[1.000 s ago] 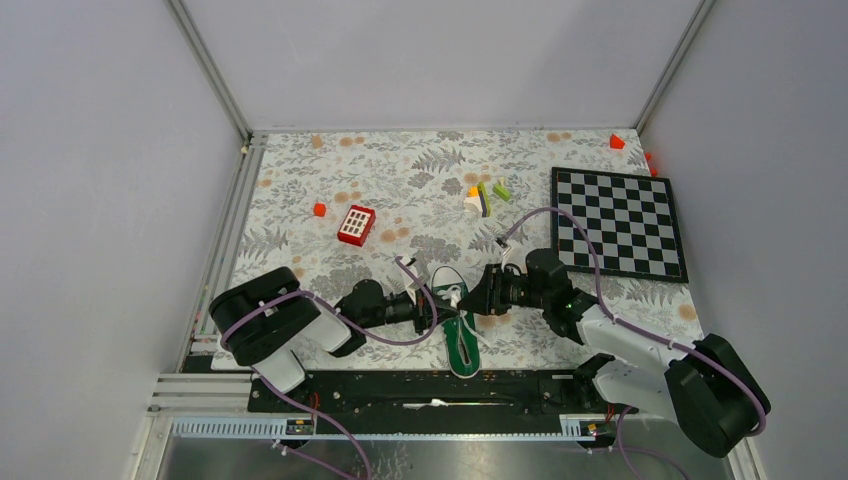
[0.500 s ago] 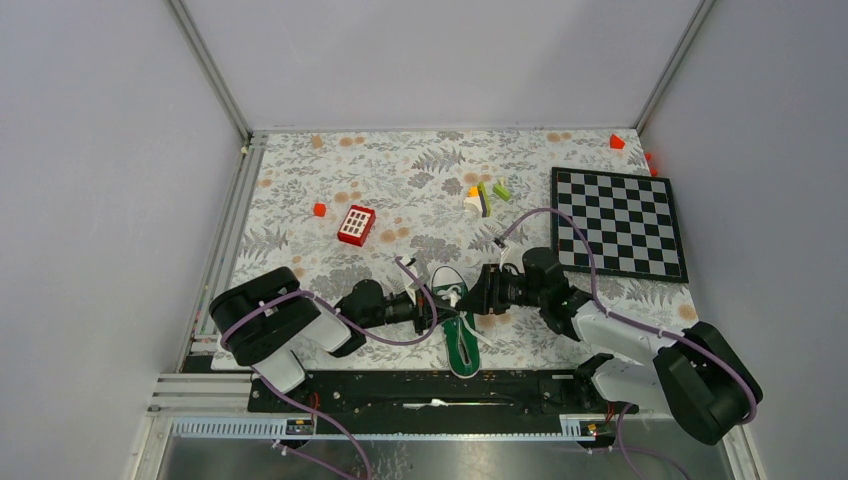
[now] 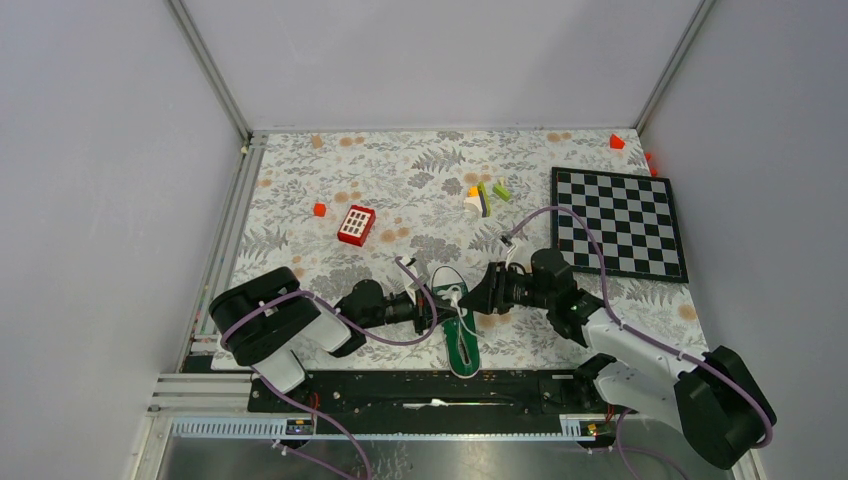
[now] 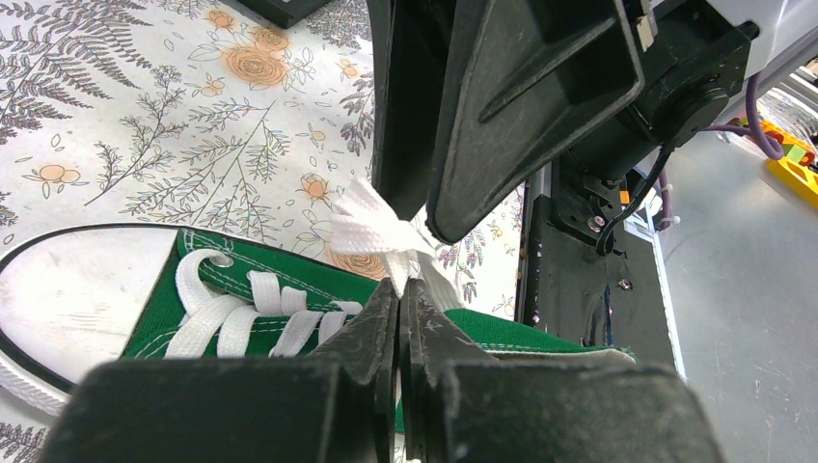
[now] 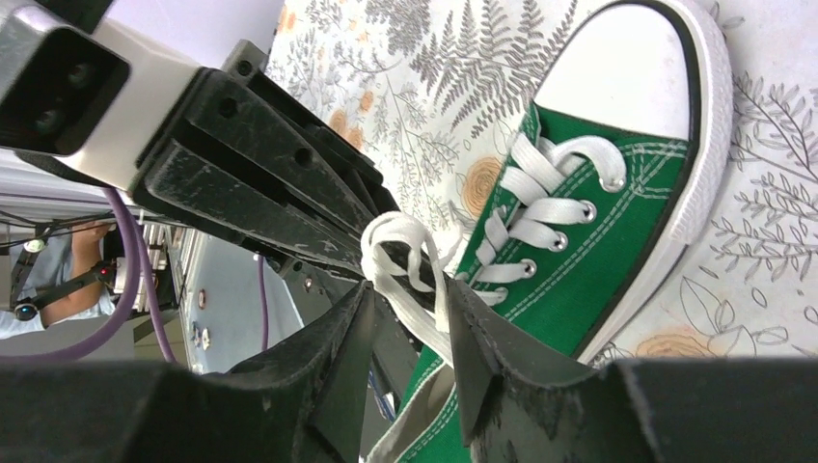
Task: Tie the shoes
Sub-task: Cross the shoelace with the shoelace.
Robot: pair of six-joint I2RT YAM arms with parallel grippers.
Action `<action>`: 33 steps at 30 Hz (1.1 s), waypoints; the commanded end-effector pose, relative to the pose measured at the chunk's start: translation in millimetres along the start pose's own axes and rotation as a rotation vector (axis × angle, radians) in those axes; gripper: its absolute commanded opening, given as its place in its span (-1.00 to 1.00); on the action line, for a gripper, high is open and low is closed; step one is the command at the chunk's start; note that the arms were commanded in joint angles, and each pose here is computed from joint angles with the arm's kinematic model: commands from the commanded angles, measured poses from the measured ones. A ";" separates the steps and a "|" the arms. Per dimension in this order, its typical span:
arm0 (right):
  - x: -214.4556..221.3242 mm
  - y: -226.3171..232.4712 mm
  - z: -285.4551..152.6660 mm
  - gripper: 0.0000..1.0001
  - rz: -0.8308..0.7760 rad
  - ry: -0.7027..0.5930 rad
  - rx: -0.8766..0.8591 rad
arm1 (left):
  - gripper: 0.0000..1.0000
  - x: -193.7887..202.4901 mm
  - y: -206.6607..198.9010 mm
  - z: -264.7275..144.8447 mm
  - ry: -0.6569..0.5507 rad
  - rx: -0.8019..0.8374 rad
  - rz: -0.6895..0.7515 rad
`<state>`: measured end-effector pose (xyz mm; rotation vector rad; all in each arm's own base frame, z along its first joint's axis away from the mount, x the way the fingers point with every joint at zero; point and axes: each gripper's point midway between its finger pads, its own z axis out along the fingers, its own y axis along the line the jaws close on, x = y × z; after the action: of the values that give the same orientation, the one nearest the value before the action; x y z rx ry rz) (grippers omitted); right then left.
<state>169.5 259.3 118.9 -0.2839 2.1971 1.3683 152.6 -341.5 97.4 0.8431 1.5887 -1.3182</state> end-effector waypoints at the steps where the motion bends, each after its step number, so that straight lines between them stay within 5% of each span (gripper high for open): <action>1: -8.4 4.3 -0.8 -0.19 -0.032 -0.010 0.005 | -1.00 -22.9 -7.8 5.8 -0.079 0.039 0.054; 14: -28.9 6.0 -11.1 0.03 -0.062 -0.110 0.066 | -1.00 -28.8 -11.1 8.1 -0.088 0.060 0.085; 17: -37.8 3.5 -12.4 -0.08 -0.044 -0.143 0.106 | -1.00 -31.5 -11.0 10.4 -0.087 0.064 0.103; 20: -42.4 5.5 -12.6 -0.43 -0.034 -0.147 0.116 | -1.00 -33.6 -10.1 14.0 -0.080 0.064 0.114; 29: -35.2 15.3 -14.1 -0.42 -0.037 -0.112 0.063 | -1.00 -35.0 -8.4 19.4 -0.077 0.069 0.121; 33: -30.4 17.1 -13.0 -0.26 -0.045 -0.086 0.047 | -1.00 -34.2 -8.6 19.1 -0.074 0.070 0.118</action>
<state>184.8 246.8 134.6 -0.1962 2.1823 1.2350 161.0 -352.0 104.6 0.8887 1.5475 -1.2906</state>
